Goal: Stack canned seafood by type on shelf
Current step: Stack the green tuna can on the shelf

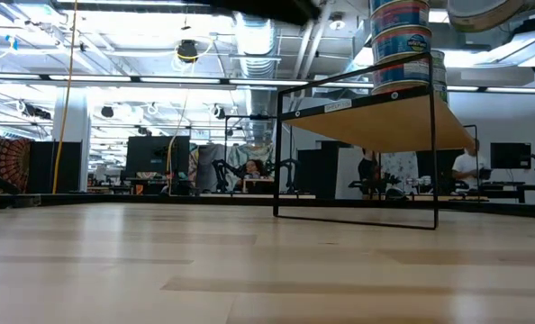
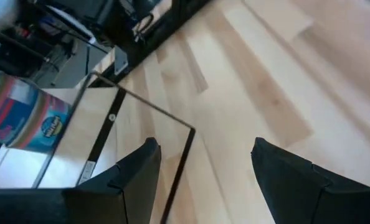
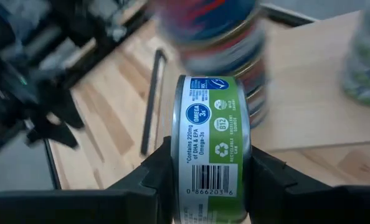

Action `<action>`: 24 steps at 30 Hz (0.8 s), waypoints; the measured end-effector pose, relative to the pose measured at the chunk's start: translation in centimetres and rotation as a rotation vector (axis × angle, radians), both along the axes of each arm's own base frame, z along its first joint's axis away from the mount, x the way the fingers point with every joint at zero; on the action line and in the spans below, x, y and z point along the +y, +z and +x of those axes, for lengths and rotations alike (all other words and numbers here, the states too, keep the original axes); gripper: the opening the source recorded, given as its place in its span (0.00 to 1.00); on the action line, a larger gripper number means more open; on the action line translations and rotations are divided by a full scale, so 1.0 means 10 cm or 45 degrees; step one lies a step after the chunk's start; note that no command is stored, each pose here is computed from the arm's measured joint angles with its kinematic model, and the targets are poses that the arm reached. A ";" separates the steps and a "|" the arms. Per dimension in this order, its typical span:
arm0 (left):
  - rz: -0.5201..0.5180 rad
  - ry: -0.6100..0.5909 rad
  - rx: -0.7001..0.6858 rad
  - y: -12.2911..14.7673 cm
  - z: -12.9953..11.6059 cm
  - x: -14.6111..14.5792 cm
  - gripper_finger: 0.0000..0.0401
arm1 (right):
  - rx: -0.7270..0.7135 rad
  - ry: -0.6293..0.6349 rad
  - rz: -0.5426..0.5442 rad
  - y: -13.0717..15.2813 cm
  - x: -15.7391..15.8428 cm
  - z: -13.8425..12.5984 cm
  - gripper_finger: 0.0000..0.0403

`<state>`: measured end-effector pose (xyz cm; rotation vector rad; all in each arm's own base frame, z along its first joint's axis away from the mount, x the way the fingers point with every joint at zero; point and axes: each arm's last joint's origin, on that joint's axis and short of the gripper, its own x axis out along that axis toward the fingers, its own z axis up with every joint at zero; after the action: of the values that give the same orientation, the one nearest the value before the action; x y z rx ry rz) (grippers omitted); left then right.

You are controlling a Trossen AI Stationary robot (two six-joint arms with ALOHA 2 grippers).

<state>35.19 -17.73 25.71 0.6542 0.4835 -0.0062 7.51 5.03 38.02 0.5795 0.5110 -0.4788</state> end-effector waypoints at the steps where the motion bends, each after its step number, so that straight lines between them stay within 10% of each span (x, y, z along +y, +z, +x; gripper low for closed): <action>1: 0.013 -0.012 0.007 -0.03 0.02 0.07 0.60 | -0.021 -0.015 0.017 0.02 -0.07 -0.05 0.41; 11: -0.103 -0.426 -0.054 0.17 0.06 0.71 0.60 | -0.267 -0.209 0.075 0.13 -0.49 -0.36 0.41; 24: -0.051 -0.465 -0.182 0.32 -0.08 1.00 0.60 | -0.621 -0.471 -0.025 0.29 -0.76 -0.65 0.41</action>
<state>34.37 -7.72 28.88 0.6909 0.2207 -0.3115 0.97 -2.55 40.93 0.7483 -0.0699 -0.6659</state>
